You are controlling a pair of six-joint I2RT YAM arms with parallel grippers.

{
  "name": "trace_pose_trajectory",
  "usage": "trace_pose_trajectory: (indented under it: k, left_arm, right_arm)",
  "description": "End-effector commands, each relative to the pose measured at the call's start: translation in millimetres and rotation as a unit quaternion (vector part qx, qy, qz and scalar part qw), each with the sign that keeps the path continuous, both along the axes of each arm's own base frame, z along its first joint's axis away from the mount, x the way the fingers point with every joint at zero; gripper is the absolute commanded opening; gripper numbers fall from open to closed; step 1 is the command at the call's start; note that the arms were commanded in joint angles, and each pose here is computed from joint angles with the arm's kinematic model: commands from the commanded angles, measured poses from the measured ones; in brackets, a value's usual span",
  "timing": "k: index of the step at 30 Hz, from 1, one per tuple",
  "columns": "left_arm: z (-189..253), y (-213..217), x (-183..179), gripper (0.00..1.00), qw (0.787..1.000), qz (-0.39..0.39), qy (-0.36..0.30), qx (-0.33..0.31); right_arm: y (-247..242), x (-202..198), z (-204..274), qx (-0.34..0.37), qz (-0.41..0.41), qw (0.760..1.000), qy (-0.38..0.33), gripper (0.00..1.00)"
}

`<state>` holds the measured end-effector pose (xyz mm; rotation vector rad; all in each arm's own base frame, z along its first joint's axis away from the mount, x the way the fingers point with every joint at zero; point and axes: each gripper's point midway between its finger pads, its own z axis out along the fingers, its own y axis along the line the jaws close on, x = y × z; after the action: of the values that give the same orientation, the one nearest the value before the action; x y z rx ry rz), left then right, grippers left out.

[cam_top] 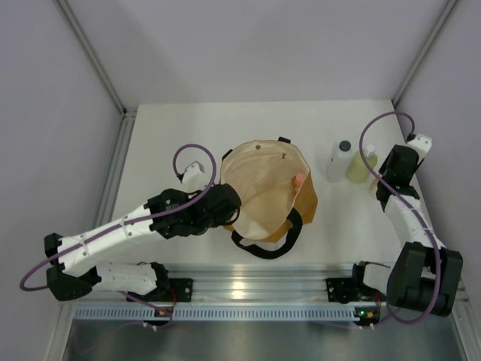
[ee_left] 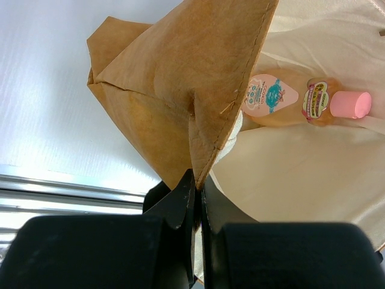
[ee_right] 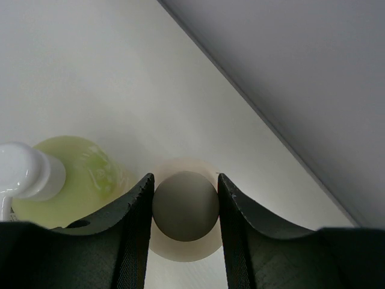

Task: Take the personal care products out of the canvas bag

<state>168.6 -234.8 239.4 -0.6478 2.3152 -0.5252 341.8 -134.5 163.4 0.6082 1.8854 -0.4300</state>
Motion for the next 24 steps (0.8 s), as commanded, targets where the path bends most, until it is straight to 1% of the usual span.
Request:
trace_pose_trajectory:
  k: [1,6,9,10,12,13,14,15,16,17,18,19,20,21,22,24]
  left_arm:
    - [1.6,1.7,-0.4,0.00,1.000,-0.007,-0.007,0.003]
    - [1.1,1.3,-0.5,0.00,1.000,-0.011,-0.007,0.006]
    - [3.1,-0.6,0.6,0.00,1.000,-0.013,-0.010,0.007]
    - [6.5,-1.6,1.0,0.00,1.000,-0.016,-0.012,0.005]
    - [7.4,-3.2,2.3,0.00,1.000,-0.020,-0.015,0.011]
    - [10.3,-4.6,2.6,0.00,1.000,-0.022,-0.016,0.009]
    - [12.4,-5.9,3.2,0.00,1.000,-0.024,-0.018,0.008]
    - [13.1,-7.5,3.9,0.00,0.999,-0.032,-0.021,0.015]
    - [19.9,-9.7,5.2,0.00,0.999,-0.036,-0.026,0.013]
    - [22.7,-11.1,6.1,0.00,0.999,-0.040,-0.029,0.015]
    - [23.1,-12.0,7.2,0.00,0.998,-0.045,-0.032,0.022]
    - [28.0,-13.0,8.1,0.00,0.998,-0.044,-0.036,0.017]
    - [29.3,-13.3,8.6,0.00,0.998,-0.044,-0.038,0.017]
    - [30.7,-12.9,9.5,0.00,0.998,-0.043,-0.041,0.017]
    - [32.3,-13.3,10.5,0.00,0.998,-0.043,-0.043,0.018]
    - [32.9,-14.1,11.5,0.00,0.998,-0.045,-0.045,0.022]
  right_arm:
    - [-19.0,26.3,59.5,-0.030,-0.022,0.992,-0.122,0.00]
    - [-20.1,24.7,39.6,-0.023,-0.027,0.995,-0.094,0.01]
    - [-17.9,20.9,37.4,-0.014,-0.029,0.995,-0.091,0.40]
    - [-17.9,19.7,40.6,-0.013,-0.031,0.995,-0.095,0.56]
    - [-18.1,19.8,48.4,-0.015,-0.030,0.995,-0.096,0.64]
    - [-18.0,19.5,51.2,-0.015,-0.030,0.995,-0.095,0.73]
    - [-16.5,18.4,50.5,-0.011,-0.027,0.996,-0.083,0.75]
    - [-16.3,22.5,66.6,-0.011,-0.022,0.996,-0.090,0.76]
    - [-13.5,23.4,72.6,-0.005,-0.017,0.996,-0.090,0.77]
    - [-8.2,29.3,93.9,-0.001,-0.002,0.994,-0.106,0.78]
    - [0.7,27.9,92.1,0.012,0.010,0.996,-0.087,0.83]
    - [6.6,27.7,98.3,0.015,0.017,0.996,-0.084,0.84]
    - [14.6,30.9,116.8,0.019,0.031,0.995,-0.095,0.85]
    - [32.6,30.0,116.3,0.021,0.057,0.995,-0.077,0.88]
    - [43.5,26.5,127.8,0.020,0.070,0.994,-0.085,0.88]
    - [93.8,25.8,150.9,0.043,0.164,0.980,-0.100,0.85]
